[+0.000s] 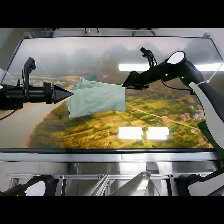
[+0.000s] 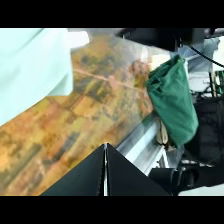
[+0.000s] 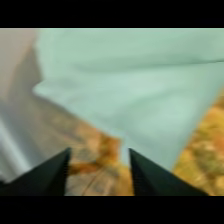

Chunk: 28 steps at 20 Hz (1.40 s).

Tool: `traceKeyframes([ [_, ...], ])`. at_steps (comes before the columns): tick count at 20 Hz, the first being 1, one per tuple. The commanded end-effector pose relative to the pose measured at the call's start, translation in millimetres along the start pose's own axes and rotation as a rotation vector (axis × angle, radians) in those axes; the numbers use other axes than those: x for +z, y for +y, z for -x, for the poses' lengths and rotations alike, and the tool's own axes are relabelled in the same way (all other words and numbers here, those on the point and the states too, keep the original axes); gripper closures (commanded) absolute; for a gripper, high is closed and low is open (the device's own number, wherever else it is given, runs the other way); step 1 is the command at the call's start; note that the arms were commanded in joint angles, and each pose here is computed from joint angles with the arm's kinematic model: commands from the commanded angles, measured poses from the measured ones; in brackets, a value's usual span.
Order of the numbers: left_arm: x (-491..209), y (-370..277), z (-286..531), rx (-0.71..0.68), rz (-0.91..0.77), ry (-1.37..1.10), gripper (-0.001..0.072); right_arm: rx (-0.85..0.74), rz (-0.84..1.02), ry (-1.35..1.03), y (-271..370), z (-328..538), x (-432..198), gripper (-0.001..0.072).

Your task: Fold the shirts.

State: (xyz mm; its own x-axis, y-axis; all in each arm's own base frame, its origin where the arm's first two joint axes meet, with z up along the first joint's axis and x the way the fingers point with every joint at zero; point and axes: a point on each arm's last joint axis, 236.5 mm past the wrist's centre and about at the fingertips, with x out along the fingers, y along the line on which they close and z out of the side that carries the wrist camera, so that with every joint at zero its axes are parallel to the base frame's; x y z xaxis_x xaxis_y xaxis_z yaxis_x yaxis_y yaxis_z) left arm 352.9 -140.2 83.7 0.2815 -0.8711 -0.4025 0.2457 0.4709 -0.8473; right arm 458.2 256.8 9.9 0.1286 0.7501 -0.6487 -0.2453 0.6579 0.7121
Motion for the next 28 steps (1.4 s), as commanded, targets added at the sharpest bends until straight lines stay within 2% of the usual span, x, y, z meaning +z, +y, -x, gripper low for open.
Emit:
traceKeyframes([
  [1, -13, 0, -1, 0.001, -0.007, 0.003, 0.0697, -0.155, -0.04, -0.127, -64, -16, 24, 0.0059],
  [7, 4, -19, 8, -0.009, -0.084, -0.007, 0.0697, -0.056, -0.197, -0.024, -86, -67, -5, 0.0048],
  [10, 14, -27, 12, -0.007, -0.128, -0.021, 0.0697, -0.01, -0.201, 0.005, -75, -89, -15, 0.0053],
  [12, 15, -29, 13, -0.008, -0.136, -0.024, 0.0697, 0.01, -0.2, 0.036, -64, -106, -25, 0.0089],
  [13, 15, -28, 13, -0.007, -0.142, -0.023, 0.0697, 0.046, -0.197, 0.036, -52, -113, -25, 0.0185],
  [14, 14, -28, 13, -0.007, -0.14, -0.021, 0.0697, 0.098, -0.195, 0.025, -36, -116, -23, 0.0315],
  [15, 14, -28, 13, -0.008, -0.14, -0.02, 0.0696, 0.175, -0.182, 0.013, -17, -114, -17, 0.0538],
  [16, 13, -29, 13, -0.011, -0.14, -0.018, 0.0696, 0.277, -0.162, 0.0, 9, -106, -10, 0.0693],
  [18, 10, -32, 13, -0.023, -0.139, -0.003, 0.0697, 0.433, -0.128, -0.023, 52, -77, 5, 0.0694],
  [20, 8, -34, 13, -0.034, -0.139, 0.001, 0.0697, 0.441, -0.066, -0.08, 73, -36, 24, 0.0695],
  [22, 8, -34, 13, -0.036, -0.139, 0.004, 0.0697, 0.341, -0.024, -0.207, 73, 25, 54, 0.0696],
  [24, 7, -35, 13, -0.039, -0.138, 0.008, 0.0697, 0.142, -0.041, -0.383, 47, 114, 87, 0.0696],
  [26, 3, -37, 13, -0.049, -0.139, 0.023, 0.0697, -0.143, -0.145, -0.564, -6, 229, 99, 0.0696],
  [28, 1, -39, 13, -0.056, -0.139, 0.032, 0.0697, -0.468, -0.338, -0.706, -72, 348, 66, 0.0695],
])
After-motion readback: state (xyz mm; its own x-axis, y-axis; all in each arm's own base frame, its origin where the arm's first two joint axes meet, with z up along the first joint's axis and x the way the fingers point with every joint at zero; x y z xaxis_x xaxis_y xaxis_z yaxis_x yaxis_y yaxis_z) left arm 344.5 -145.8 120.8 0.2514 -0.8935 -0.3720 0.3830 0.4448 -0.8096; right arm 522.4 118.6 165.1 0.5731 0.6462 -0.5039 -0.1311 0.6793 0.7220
